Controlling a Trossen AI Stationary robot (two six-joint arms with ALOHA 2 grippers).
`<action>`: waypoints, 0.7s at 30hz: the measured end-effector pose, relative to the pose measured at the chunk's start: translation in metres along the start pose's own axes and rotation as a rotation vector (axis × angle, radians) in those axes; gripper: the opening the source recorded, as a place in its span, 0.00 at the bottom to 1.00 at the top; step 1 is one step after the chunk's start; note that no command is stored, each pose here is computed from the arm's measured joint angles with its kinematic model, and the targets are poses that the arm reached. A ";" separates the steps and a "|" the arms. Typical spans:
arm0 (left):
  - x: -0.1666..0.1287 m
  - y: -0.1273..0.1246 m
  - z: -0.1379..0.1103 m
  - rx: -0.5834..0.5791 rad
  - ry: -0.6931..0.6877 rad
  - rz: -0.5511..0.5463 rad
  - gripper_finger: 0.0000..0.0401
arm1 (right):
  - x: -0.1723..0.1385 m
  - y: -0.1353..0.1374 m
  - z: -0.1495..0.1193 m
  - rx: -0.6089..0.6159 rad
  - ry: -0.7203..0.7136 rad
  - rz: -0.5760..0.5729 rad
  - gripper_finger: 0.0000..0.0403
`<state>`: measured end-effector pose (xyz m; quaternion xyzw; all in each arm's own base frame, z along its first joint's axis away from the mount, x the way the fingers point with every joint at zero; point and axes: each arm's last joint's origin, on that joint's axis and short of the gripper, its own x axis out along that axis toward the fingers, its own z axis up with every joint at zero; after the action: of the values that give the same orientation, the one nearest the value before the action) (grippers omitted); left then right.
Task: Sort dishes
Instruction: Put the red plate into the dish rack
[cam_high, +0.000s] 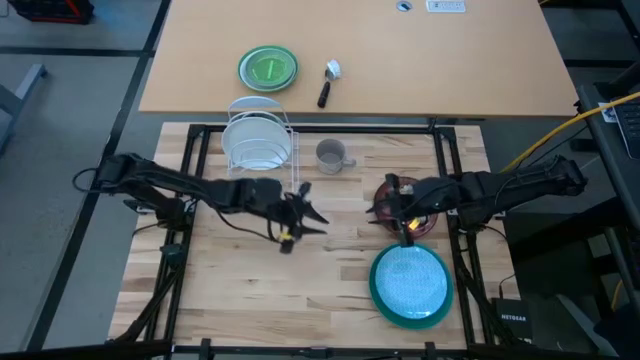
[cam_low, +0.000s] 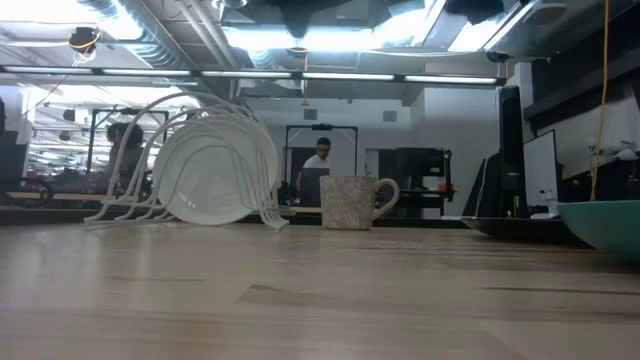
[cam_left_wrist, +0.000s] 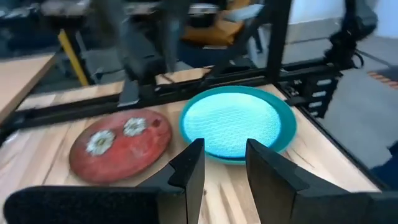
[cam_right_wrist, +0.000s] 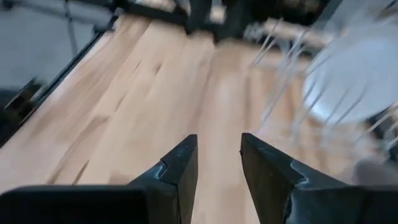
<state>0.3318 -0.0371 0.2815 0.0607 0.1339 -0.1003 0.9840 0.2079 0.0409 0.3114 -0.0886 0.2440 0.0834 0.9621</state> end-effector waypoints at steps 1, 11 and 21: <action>0.006 -0.004 -0.003 0.027 -0.006 -0.011 0.27 | 0.000 0.001 -0.003 0.014 0.029 0.018 0.31; 0.049 -0.026 -0.037 0.136 0.031 -0.020 0.27 | -0.007 0.010 -0.033 0.256 0.366 0.204 0.31; 0.064 -0.027 -0.059 0.055 0.110 -0.012 0.27 | -0.004 0.013 -0.045 0.320 0.517 0.240 0.31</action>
<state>0.3715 -0.0667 0.2044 0.0926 0.1856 -0.1064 0.9725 0.1814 0.0433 0.2730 0.0746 0.4991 0.1317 0.8532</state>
